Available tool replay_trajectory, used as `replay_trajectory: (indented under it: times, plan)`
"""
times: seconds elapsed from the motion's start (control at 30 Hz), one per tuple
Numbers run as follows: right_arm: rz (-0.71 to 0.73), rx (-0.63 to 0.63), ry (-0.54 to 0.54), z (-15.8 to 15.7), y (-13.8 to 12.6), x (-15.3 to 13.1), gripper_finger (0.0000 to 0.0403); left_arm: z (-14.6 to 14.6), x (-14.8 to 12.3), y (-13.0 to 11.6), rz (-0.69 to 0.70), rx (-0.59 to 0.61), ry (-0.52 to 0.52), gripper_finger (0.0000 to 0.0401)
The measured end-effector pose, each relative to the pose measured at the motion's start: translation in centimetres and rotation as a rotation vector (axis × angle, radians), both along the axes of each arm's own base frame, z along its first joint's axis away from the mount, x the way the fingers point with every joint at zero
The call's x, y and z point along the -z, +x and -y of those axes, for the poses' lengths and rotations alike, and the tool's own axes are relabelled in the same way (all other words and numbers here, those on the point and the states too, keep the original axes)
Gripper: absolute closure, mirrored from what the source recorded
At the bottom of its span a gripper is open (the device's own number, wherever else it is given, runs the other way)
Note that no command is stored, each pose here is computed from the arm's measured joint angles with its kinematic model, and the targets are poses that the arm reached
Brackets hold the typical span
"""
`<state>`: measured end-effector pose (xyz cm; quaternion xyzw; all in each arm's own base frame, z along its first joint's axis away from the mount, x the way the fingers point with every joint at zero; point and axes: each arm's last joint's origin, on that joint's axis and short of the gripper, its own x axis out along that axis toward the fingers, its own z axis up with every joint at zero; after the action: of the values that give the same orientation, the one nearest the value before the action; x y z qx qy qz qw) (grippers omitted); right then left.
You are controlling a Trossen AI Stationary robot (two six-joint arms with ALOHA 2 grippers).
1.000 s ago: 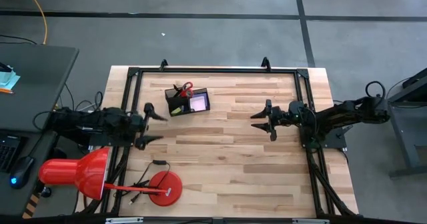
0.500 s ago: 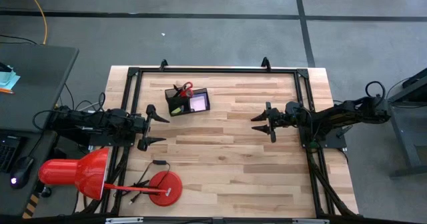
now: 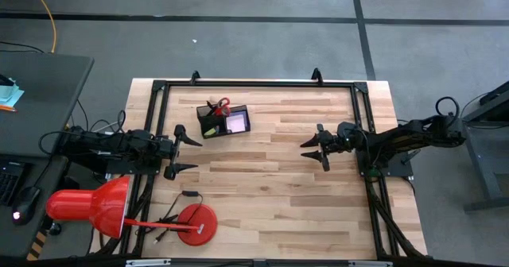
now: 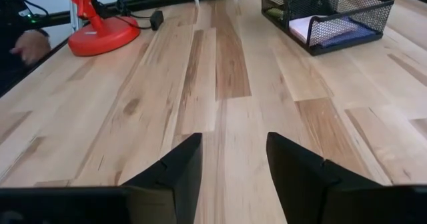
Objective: Pick and place office supplies into organizer
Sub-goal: Return to Home Position
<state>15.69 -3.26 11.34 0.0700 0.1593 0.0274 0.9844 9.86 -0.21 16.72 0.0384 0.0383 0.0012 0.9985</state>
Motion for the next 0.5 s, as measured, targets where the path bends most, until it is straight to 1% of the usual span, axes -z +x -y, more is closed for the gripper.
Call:
replay_trajectory:
  times: [0.23,0.5]
  plan:
    - [0.000,0.000,0.000,0.00,0.00,0.00,0.0247,0.00,0.00,0.00,0.000,0.000,-0.001,0.0066]
    - [0.000,0.000,0.000,0.00,-0.01,0.01,0.0238,0.00,0.00,0.00,0.000,0.000,-0.001,0.0062]
